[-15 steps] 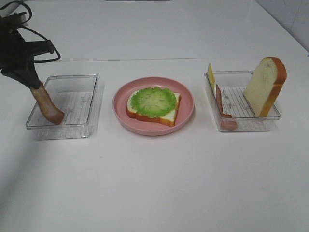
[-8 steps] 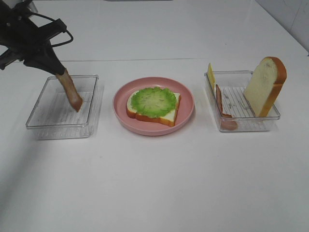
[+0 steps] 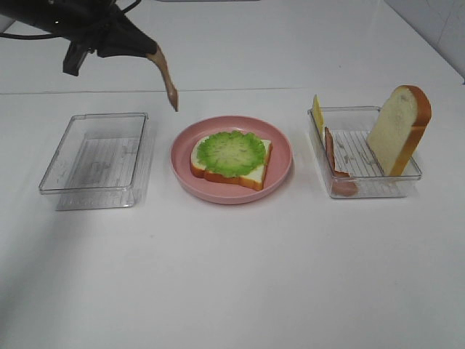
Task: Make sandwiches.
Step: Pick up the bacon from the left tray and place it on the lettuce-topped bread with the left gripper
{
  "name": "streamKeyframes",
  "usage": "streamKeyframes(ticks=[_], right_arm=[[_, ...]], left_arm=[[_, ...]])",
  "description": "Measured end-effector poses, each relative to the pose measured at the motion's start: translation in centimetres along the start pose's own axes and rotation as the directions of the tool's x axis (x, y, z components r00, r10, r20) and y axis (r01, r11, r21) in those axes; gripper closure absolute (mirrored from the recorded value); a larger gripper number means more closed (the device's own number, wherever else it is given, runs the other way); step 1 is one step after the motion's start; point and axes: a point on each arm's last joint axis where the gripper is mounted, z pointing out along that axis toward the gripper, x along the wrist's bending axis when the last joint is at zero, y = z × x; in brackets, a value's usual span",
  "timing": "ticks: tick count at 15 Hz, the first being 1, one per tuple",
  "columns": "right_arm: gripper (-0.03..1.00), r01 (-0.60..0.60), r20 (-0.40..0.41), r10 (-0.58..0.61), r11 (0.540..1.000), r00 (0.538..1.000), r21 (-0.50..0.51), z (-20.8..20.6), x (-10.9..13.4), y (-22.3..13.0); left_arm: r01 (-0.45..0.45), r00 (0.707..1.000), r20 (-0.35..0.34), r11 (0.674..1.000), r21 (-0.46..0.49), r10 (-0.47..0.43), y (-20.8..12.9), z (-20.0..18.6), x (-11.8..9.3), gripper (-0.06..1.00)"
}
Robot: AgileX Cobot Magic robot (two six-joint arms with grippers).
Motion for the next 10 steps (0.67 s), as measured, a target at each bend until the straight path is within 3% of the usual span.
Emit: streamKeyframes(ticks=[6,10], right_arm=[[0.21,0.0,0.0,0.0,1.0,1.0,0.0,0.0,0.0,0.0],[0.21,0.0,0.0,0.0,1.0,1.0,0.0,0.0,0.0,0.0]], left_arm=[[-0.038,0.993,0.106,0.999,-0.039,0.042,-3.0,5.3,-4.9,0.94],[0.032,0.986,0.165,0.999,0.018,-0.035,-5.7,10.7,-4.3,0.94]])
